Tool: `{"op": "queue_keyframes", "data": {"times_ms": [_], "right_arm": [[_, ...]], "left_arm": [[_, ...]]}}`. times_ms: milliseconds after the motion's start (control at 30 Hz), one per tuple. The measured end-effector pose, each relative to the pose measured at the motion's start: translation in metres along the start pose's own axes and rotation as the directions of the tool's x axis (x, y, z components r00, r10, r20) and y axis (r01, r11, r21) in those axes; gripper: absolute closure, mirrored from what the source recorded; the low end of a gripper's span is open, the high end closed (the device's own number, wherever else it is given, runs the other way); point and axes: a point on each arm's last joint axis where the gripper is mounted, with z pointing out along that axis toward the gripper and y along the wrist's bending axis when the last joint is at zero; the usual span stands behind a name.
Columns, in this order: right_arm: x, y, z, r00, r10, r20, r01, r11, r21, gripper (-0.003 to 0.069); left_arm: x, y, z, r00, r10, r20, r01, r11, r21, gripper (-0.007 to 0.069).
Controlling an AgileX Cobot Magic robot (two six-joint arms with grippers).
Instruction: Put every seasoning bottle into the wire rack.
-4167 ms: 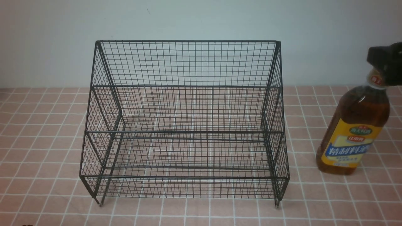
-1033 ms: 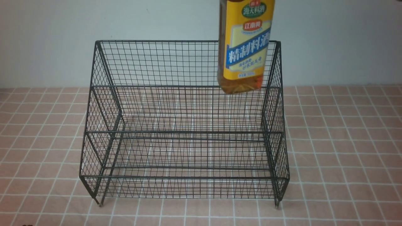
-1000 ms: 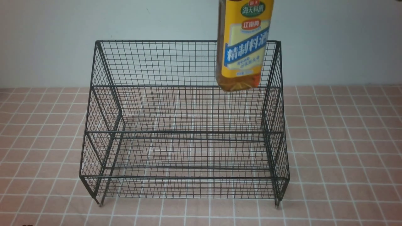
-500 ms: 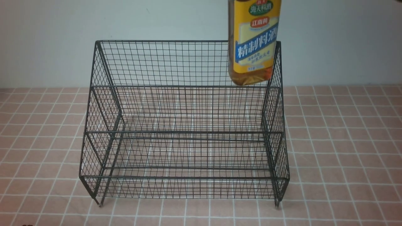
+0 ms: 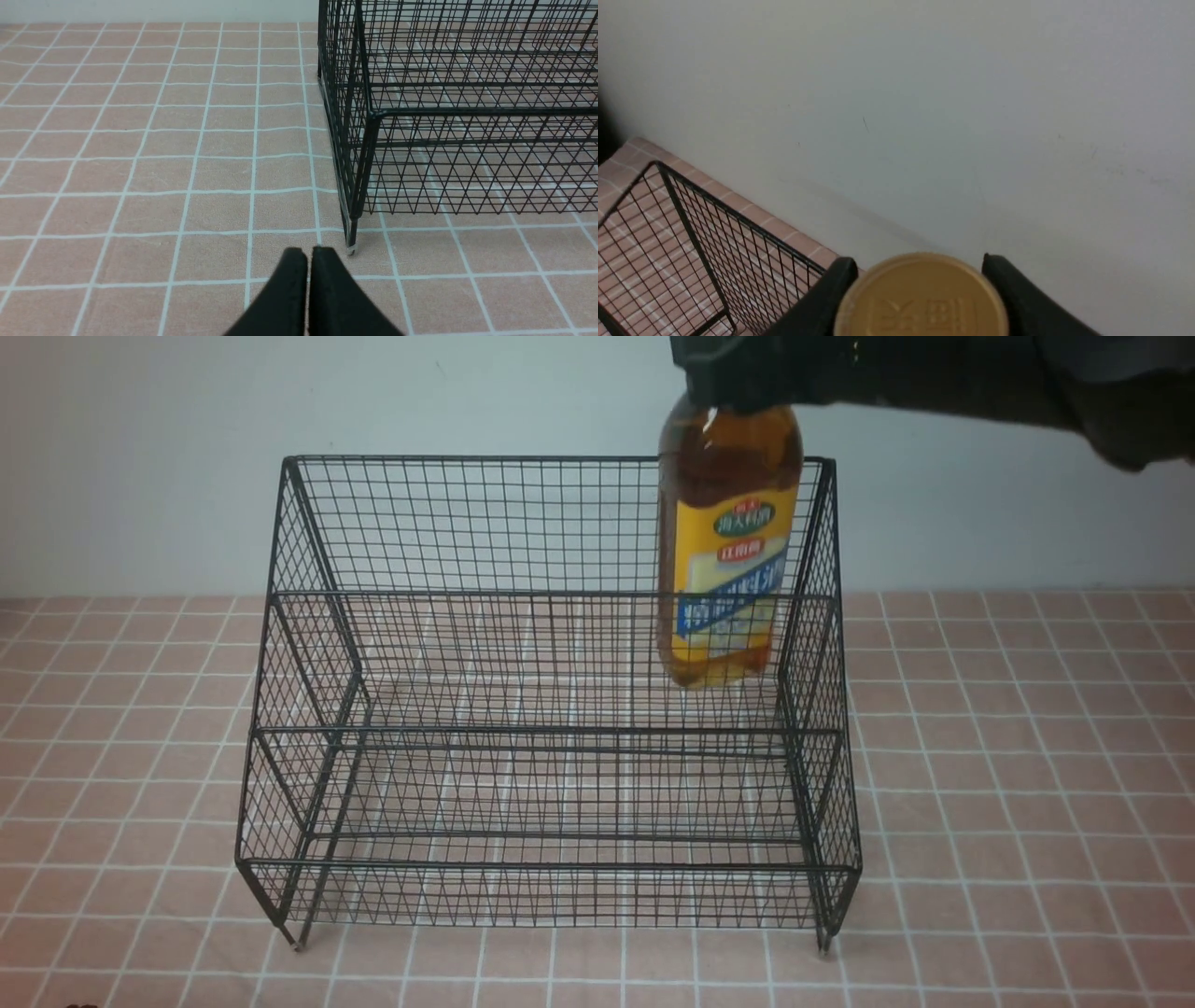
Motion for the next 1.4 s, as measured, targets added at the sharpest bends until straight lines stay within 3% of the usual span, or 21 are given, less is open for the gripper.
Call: {"op": "queue_keyframes", "data": {"times_ms": [733,933,1100,1300,1400], "right_arm": [[0.037,-0.004,0.025,0.995,0.023,-0.101,-0.023,1.0,0.009,0.0336],[0.016,-0.004,0.01,0.999,0.033,-0.026,-0.032,0.999,0.027,0.0263],[-0.003,0.0,-0.011,0.999,0.025,0.026,-0.026,1.0,0.017,0.0246],[-0.037,0.004,-0.053,0.991,-0.049,0.125,0.045,0.998,0.035,0.0279],[-0.047,-0.005,-0.078,0.987,-0.111,0.118,0.105,0.993,0.055,0.037]], "left_arm": [[0.0,0.0,0.0,1.0,0.0,0.0,0.0,1.0,0.0,0.0632],[0.0,0.0,0.0,1.0,0.0,0.0,0.0,1.0,0.0,0.0632],[0.0,0.0,0.0,1.0,0.0,0.0,0.0,1.0,0.0,0.0632],[0.0,0.0,0.0,1.0,0.0,0.0,0.0,1.0,0.0,0.0632],[0.0,0.0,0.0,1.0,0.0,0.0,0.0,1.0,0.0,0.0632]]}}
